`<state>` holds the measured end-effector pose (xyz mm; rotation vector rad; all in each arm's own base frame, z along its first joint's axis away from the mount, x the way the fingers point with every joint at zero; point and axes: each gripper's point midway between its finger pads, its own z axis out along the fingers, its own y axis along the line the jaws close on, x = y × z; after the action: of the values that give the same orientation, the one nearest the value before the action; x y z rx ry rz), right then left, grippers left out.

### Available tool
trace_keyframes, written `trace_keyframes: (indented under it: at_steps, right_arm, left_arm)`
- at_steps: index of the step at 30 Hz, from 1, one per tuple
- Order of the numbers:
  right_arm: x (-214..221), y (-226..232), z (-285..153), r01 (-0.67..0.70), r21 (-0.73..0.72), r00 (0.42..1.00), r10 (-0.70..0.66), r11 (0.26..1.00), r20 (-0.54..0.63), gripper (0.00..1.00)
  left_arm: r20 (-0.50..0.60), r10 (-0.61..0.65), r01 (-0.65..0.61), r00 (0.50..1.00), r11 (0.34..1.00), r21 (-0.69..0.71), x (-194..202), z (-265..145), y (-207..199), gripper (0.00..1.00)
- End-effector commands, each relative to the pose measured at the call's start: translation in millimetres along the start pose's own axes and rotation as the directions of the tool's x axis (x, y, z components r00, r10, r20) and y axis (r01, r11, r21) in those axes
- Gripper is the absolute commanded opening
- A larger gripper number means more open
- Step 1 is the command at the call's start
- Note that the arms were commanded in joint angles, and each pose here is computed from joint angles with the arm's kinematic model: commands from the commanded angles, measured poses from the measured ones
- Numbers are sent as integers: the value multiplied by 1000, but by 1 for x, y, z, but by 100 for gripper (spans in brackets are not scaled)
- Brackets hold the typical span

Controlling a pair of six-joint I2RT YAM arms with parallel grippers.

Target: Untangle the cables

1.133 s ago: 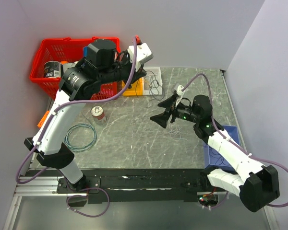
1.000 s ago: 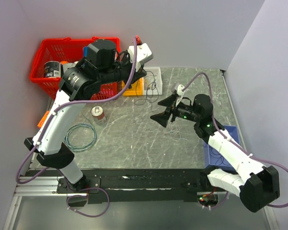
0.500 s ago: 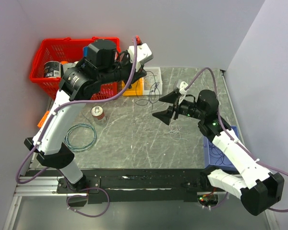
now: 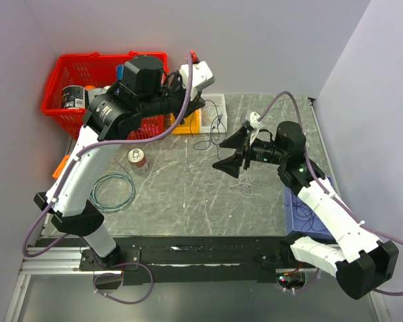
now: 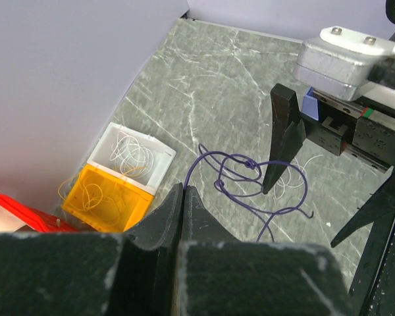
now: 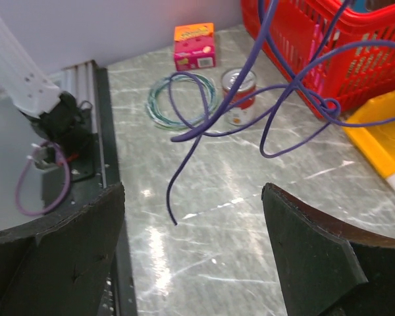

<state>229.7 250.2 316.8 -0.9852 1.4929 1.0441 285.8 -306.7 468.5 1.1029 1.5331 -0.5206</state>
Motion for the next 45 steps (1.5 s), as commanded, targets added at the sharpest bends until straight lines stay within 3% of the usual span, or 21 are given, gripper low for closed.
trace_keyframes:
  at_steps: [1, 6, 15, 18, 21, 22, 25, 29, 32, 34, 39, 40, 43, 45]
  right_arm:
    - [-20, 14, 0, -26, -54, 998, 29, 998, 58, 89]
    - [-28, 5, 7, -71, -40, 995, 73, 997, 70, 69]
    - [-31, -1, 21, -96, -45, 992, 99, 994, 80, 59]
    - [-33, -3, 22, -96, -40, 992, 99, 995, 84, 41]
    - [-30, -6, 24, -110, -25, 991, 112, 994, 73, 6]
    - [-26, -12, 24, -124, 2, 990, 124, 992, 66, 0]
    - [-1, -37, 25, -197, 135, 980, 196, 971, 17, 0]
    - [54, -93, 10, -345, 324, 932, 363, 881, 4, 0]
    - [96, -128, -9, -491, 424, 857, 509, 761, 79, 0]
    - [125, -154, -35, -575, 512, 795, 584, 638, 165, 0]
    - [160, -185, -80, -642, 640, 714, 635, 422, 297, 0]
    - [164, -188, -90, -647, 662, 706, 627, 379, 330, 0]
    - [164, -196, -110, -649, 689, 700, 609, 324, 373, 0]
    - [161, -198, -117, -645, 697, 704, 599, 313, 382, 0]
  left_arm:
    - [38, 10, -10, 999, 1000, -10, -11, -7, 2, 1]
    - [45, 6, -6, 999, 1000, -3, -13, -6, 1, 1]
    - [47, 7, -7, 999, 1000, -3, -13, -6, 1, 1]
    - [45, 6, -6, 999, 1000, -3, -13, -6, 1, 1]
    - [41, 1, -1, 999, 1000, -17, -11, -5, 4, 1]
    - [42, -1, 3, 999, 999, -38, -12, -6, 7, 1]
    - [78, -35, 50, 996, 979, -198, -20, -13, 44, 1]
    - [226, -45, 146, 973, 879, -454, -50, -68, 122, 1]
    - [303, 37, 156, 952, 795, -587, -77, -120, 152, 1]
    - [324, 82, 161, 942, 740, -654, -89, -147, 164, 1]
    - [330, 193, 166, 924, 575, -801, -109, -218, 183, 1]
    - [327, 227, 184, 917, 487, -854, -114, -245, 191, 1]
    - [291, 286, 186, 913, 344, -920, -122, -285, 200, 1]
    - [282, 299, 191, 912, 301, -934, -123, -299, 200, 1]
